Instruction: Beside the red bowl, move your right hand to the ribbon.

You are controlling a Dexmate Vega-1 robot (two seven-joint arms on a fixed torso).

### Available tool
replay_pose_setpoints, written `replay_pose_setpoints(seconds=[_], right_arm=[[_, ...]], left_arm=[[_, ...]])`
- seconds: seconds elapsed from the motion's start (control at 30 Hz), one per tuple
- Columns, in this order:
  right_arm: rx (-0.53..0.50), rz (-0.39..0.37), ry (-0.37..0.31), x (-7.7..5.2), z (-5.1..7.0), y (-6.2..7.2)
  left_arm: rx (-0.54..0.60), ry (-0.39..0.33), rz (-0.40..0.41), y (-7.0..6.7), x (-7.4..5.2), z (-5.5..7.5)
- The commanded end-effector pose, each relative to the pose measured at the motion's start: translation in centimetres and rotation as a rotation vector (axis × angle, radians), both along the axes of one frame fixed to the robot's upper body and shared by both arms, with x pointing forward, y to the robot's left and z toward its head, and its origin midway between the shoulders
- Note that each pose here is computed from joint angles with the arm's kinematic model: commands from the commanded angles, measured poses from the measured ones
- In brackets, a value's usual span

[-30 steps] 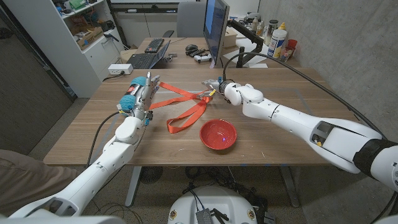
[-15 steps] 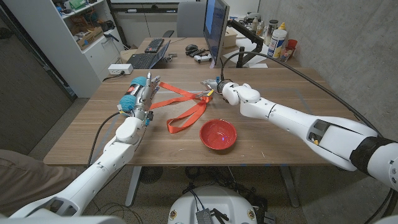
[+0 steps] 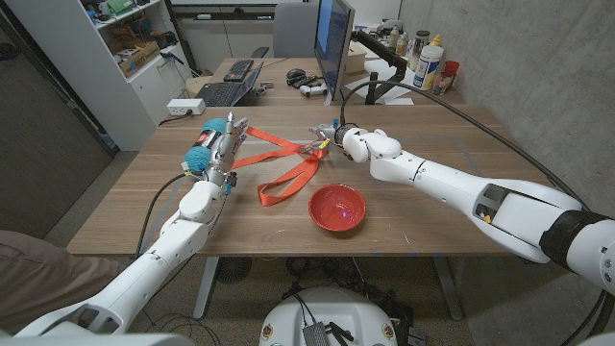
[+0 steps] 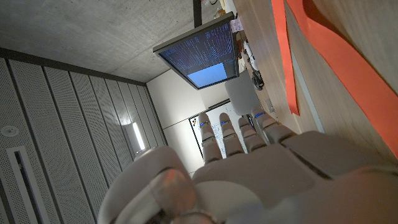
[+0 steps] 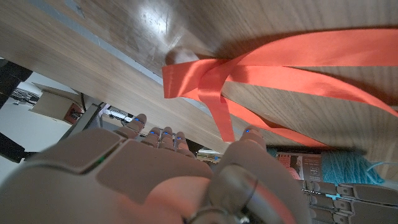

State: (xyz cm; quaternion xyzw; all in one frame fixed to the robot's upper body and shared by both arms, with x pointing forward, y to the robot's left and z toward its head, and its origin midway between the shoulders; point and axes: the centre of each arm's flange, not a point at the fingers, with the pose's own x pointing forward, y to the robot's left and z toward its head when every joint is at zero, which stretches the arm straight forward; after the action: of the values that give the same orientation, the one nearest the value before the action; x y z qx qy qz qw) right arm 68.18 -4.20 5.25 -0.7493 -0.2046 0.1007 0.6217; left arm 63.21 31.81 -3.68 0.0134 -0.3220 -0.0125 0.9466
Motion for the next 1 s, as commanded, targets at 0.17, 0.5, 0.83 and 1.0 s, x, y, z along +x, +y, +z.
replay_pose_setpoints(seconds=[0.17,0.5,0.83,1.0], right_arm=[[-0.009,0.016,0.025,0.13,-0.72,0.52],[-0.015,0.025,0.024,0.30,-0.59,0.98],[-0.019,0.026,0.027,0.34,-0.64,1.05],[-0.017,0.028,0.026,0.33,-0.62,1.06]], left_arm=[[-0.002,0.003,-0.003,-0.13,0.03,-0.12],[-0.002,0.004,-0.001,-0.06,-0.12,-0.25],[-0.002,0.003,-0.003,-0.19,-0.22,-0.31],[0.000,-0.002,0.000,-0.22,-0.26,-0.15]])
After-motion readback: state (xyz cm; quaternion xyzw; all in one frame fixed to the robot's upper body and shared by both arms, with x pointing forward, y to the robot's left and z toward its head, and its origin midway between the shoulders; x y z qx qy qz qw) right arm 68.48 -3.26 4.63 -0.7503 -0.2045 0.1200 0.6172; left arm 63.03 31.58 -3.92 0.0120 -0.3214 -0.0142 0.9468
